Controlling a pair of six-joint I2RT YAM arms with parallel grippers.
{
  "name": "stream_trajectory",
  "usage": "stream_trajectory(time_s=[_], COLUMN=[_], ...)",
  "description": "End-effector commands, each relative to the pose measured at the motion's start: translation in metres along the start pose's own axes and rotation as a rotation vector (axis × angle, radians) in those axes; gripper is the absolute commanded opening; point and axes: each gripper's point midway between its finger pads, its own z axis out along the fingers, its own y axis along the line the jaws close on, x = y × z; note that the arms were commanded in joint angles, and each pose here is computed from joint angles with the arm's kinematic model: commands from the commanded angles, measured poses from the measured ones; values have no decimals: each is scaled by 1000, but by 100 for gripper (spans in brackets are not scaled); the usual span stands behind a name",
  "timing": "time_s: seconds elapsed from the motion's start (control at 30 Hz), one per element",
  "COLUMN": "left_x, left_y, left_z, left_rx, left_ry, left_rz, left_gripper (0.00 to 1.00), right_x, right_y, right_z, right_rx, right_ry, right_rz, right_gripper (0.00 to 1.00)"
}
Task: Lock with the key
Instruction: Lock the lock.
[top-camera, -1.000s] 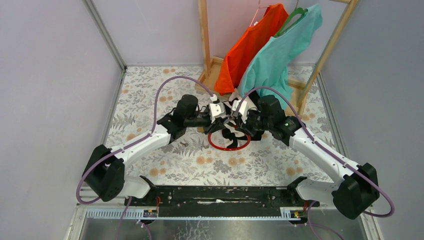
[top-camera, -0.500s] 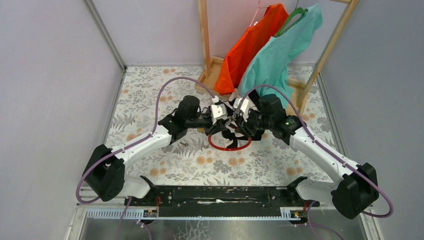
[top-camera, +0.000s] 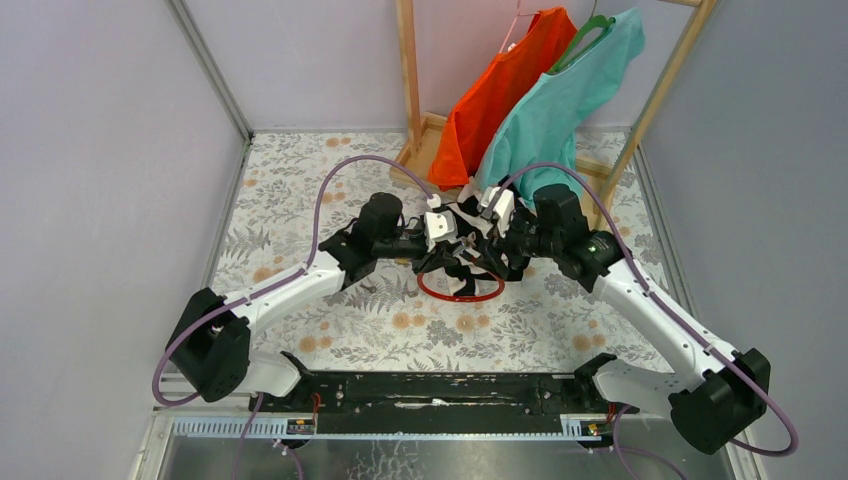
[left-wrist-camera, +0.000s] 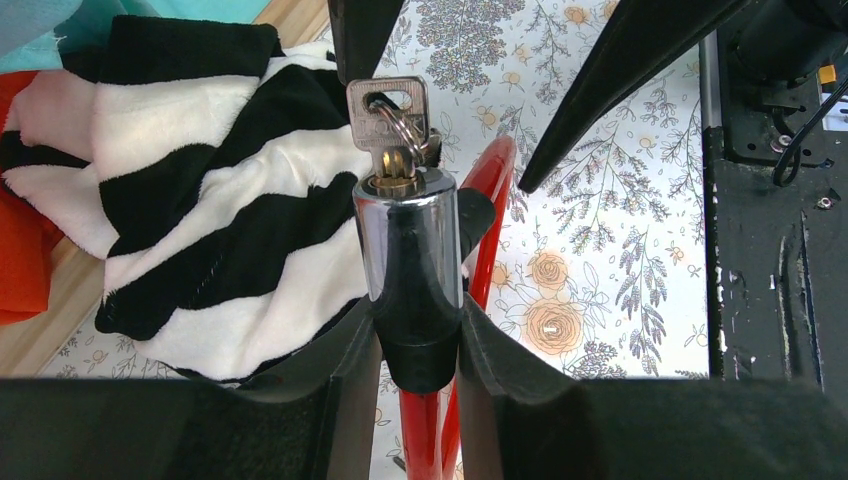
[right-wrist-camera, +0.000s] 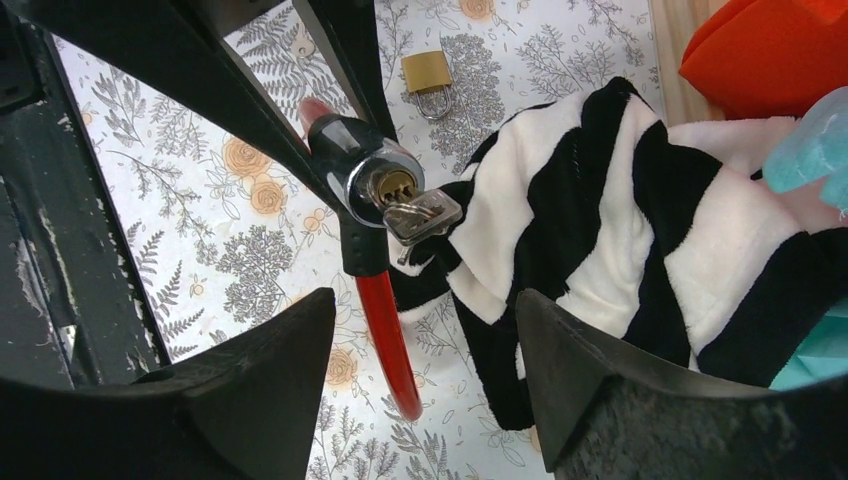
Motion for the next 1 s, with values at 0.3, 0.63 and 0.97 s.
stream_trajectory(time_s=[0.3,0.63,0.97], left_x=[6,6,6], left_y=[-7,-8,-7], left_z=[3,3,3], left_rx=[27,30,29], left_ry=[33,32,32], left_rz=[-31,-31,-31], left_gripper=[0,0,0], right_x=[-77,-83,-71], right_y=[-1,-11,-4], right_z=[-21,-22,-12], right_rx=[-53,-87,-167], right_ry=[-150,-130,-87], right_rz=[160,375,428], right_gripper=[60,51,50])
